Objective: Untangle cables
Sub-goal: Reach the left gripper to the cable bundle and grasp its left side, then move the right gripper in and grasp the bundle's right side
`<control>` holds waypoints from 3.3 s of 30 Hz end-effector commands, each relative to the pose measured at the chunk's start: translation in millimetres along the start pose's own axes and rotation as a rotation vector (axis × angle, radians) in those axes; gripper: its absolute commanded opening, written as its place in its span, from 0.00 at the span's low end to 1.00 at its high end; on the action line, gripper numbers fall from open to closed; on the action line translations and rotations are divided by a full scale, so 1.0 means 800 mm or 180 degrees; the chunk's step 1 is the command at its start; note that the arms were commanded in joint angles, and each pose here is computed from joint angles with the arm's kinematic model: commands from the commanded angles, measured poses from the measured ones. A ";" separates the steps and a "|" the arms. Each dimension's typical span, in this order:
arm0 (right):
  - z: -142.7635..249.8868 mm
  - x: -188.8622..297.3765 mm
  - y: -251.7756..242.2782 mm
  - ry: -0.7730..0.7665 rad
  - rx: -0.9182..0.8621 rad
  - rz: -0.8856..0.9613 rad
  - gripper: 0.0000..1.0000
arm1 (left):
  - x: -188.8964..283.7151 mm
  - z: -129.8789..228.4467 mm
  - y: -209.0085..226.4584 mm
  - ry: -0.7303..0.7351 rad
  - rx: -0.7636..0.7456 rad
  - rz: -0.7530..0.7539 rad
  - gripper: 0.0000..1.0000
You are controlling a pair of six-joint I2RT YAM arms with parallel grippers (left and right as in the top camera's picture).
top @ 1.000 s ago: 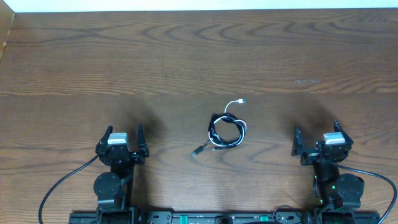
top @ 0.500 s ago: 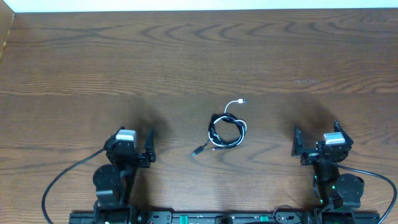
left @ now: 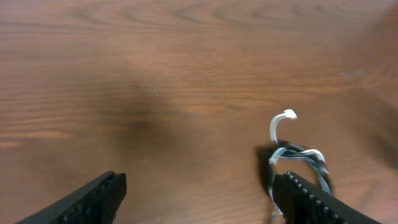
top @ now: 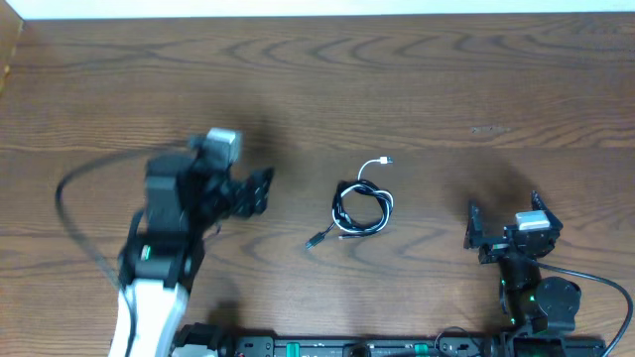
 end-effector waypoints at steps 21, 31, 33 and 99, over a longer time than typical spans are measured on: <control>-0.047 0.010 0.048 0.0728 -0.1161 -0.0996 0.99 | -0.055 -0.012 -0.056 0.0648 0.0521 0.0912 0.80; -0.124 -0.039 0.043 0.1710 -0.1233 -0.0872 0.99 | -0.084 0.011 -0.075 0.0980 0.0711 0.0537 0.63; -0.138 -0.061 0.039 0.1776 -0.1193 -0.0845 0.99 | -0.103 0.028 -0.082 0.1209 0.0949 0.0397 0.60; -0.075 -0.115 0.141 0.2739 -0.1868 -0.1311 0.31 | -0.138 0.010 -0.143 0.0795 0.1225 0.0402 0.07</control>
Point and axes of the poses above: each gripper's point midway between its finger pads, its own x axis back along the fingers, its own y axis along the line the jaws close on, z = x × y, the point moved 6 cm from there along x, back along the fingers, and after that the axes turned 5 degrees about -x, right-handed, at the moved point
